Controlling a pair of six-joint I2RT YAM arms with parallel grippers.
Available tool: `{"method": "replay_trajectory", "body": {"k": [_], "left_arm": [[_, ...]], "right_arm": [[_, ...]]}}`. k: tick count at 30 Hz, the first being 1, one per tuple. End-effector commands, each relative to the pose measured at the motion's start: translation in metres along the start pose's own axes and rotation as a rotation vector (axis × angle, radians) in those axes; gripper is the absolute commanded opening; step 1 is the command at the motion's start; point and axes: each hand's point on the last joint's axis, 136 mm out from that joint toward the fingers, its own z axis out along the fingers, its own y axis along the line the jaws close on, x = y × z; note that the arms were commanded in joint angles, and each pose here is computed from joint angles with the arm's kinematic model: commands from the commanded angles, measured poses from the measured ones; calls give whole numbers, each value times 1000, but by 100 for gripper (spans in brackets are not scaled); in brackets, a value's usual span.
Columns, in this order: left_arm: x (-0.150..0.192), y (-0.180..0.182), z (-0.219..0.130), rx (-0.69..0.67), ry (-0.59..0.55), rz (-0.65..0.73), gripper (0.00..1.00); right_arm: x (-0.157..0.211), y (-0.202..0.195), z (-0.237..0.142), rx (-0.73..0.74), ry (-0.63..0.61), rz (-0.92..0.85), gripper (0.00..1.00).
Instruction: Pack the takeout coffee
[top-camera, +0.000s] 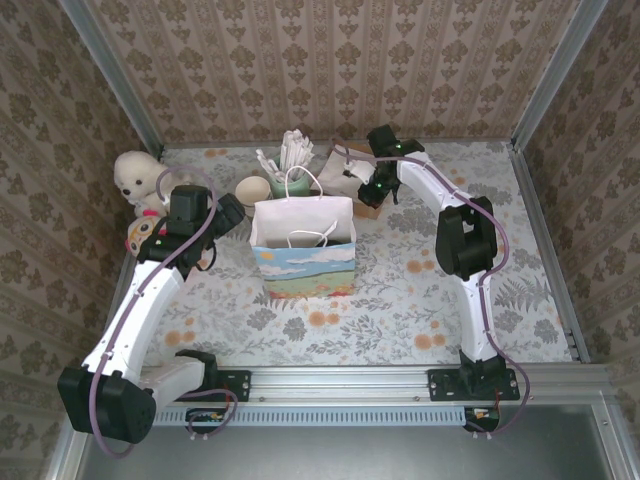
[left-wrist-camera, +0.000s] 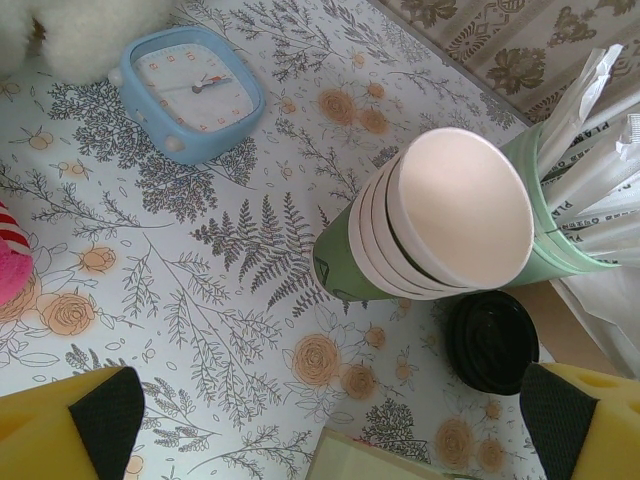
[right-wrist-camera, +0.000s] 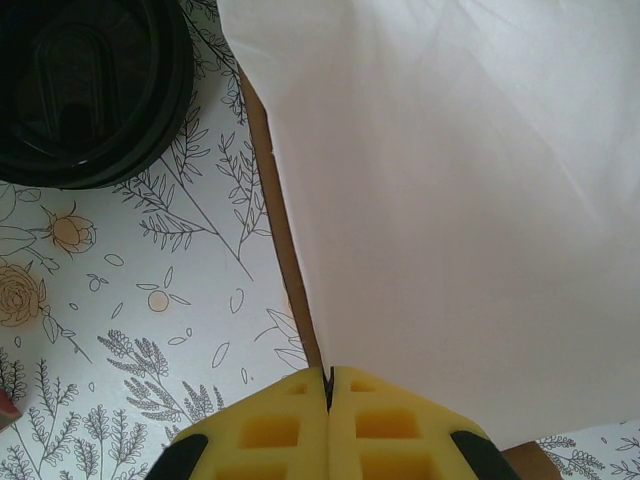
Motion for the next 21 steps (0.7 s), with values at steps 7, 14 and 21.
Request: {"method": "replay_trajectory", "body": {"k": [7, 14, 21], "left_arm": [[-15, -3, -7, 0, -43, -3, 100], [-30, -15, -12, 42, -101, 35, 100], [-47, -36, -33, 148, -177, 106, 100]], "right_arm": [[-12, -5, -26, 42, -44, -25, 0], [-31, -7, -61, 77, -165, 31, 0], [-52, -3, -116, 75, -356, 171, 0]]}}
